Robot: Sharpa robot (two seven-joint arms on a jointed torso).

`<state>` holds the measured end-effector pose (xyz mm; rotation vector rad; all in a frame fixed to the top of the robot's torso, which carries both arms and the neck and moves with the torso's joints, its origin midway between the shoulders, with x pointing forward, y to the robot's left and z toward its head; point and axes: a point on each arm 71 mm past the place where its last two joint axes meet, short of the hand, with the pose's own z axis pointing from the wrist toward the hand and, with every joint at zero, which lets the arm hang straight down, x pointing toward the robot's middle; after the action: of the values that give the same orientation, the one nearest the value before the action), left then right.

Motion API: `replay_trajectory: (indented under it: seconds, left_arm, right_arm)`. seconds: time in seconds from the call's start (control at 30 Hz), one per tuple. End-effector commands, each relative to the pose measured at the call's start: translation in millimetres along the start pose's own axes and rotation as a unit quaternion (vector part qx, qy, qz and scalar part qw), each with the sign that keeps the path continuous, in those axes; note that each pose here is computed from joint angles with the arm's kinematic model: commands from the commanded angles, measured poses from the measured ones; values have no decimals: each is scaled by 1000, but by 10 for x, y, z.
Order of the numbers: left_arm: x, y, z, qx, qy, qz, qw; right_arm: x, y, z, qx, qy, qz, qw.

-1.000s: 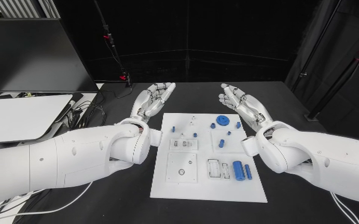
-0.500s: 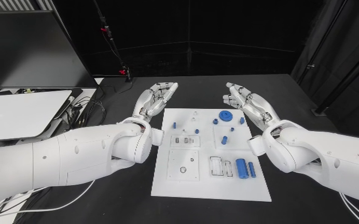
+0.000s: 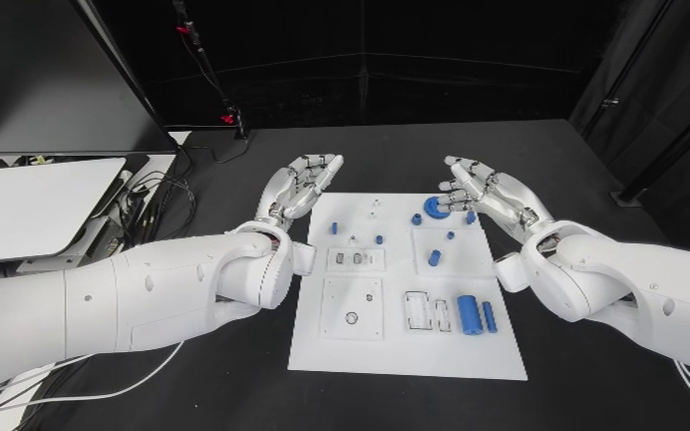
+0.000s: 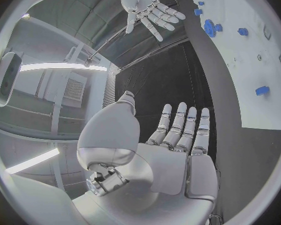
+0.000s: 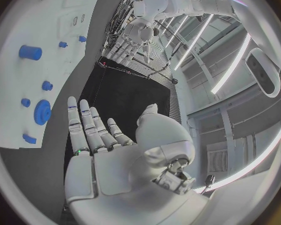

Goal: Assemble the parts on the task board

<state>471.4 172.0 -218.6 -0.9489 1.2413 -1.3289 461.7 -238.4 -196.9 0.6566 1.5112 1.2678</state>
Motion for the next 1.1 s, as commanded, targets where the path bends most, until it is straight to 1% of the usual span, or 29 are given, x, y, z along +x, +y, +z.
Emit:
replay_trajectory:
  seconds: [0.03, 0.23, 0.63, 0.83, 1.0, 1.1]
  left_arm:
    - [26, -264, -40, 175, 9, -6, 985]
    - [34, -268, -42, 175, 10, -8, 985]
    - [40, -279, -55, 174, 12, -11, 985]
    - [45, -286, -59, 175, 12, -10, 984]
    - [50, -292, -58, 176, 12, -11, 984]
    - [50, -293, -57, 176, 12, -11, 984]
  right_arm:
    - [-16, 74, 39, -2, 22, -13, 1000]
    - [-68, 149, 67, -8, 21, -21, 1000]
    - [-148, 220, 101, -10, 24, -41, 999]
    - [-211, 289, 159, -17, 31, -62, 997]
    - [-259, 364, 239, -26, 41, -85, 995]
    - [-282, 402, 281, -31, 46, -118, 992]
